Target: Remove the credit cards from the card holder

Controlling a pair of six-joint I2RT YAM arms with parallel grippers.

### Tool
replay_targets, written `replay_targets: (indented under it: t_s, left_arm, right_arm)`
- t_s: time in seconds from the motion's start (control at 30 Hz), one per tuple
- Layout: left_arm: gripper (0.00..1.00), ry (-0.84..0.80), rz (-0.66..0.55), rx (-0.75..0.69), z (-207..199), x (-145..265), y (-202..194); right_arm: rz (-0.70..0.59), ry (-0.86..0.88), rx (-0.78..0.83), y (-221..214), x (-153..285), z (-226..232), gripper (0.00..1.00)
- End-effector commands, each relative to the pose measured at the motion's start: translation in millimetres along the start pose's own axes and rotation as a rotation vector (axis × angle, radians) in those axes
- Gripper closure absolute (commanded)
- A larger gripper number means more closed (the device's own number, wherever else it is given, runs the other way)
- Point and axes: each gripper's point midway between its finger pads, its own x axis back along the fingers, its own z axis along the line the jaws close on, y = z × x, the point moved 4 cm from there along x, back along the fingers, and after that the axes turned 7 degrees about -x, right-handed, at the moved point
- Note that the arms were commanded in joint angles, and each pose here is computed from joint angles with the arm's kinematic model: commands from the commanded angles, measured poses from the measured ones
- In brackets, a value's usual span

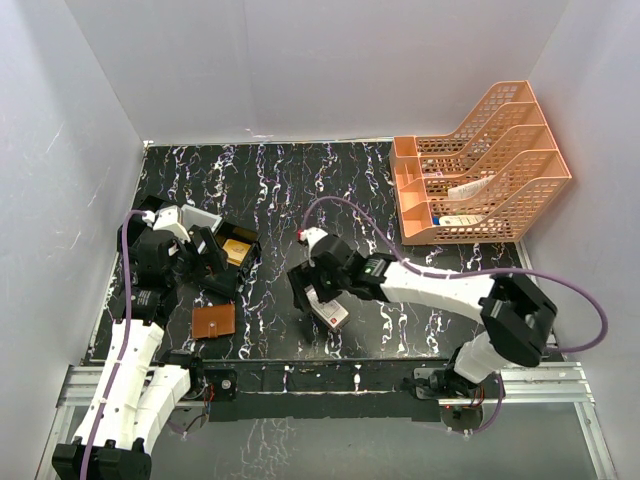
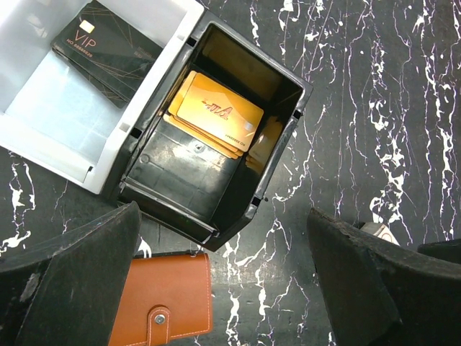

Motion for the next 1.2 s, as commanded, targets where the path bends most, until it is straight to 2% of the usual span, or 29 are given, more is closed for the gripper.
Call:
replay_targets:
  t_s: [0.0, 0.17, 0.3, 0.5, 0.67, 0.8, 0.9, 1.07, 1.17]
  left_arm:
    - [0.01, 0.037, -0.011, 0.001, 6, 2, 0]
    - [0.01, 0.084, -0.027, 0.011, 12, 6, 2]
    - [0.01, 0.099, -0.028, 0.016, 14, 6, 2]
    - [0.01, 0.091, -0.021, 0.014, 13, 5, 2]
    - [0.01, 0.078, -0.02, 0.011, 11, 4, 1]
    - [0.01, 0.073, -0.014, 0.01, 11, 3, 1]
    - [0.01, 0.068, -0.012, 0.009, 10, 2, 1]
    - [0.01, 0.063, -0.01, 0.008, 9, 2, 0]
    - [0.01, 0.064, -0.011, 0.007, 9, 2, 1]
  right_arm:
    - [-0.083, 0.093, -0.089, 37, -9, 50, 0.07]
    - [-0.014, 0.104, -0.14, 25, -42, 84, 0.05]
    - [0.034, -0.036, -0.246, 5, -64, 65, 0.03]
    - [0.094, -0.303, -0.243, -30, -52, -1, 0.02]
    - [0.105, -0.444, -0.346, -41, -7, -81, 0.02]
    - [0.046, -0.529, -0.453, -33, 29, -130, 0.02]
    - [-0.008, -0.519, -0.493, -19, 45, -136, 0.02]
    - [-0.033, -0.344, -0.524, 5, 41, -109, 0.02]
    - [-0.065, -0.374, -0.527, 18, 34, -113, 0.02]
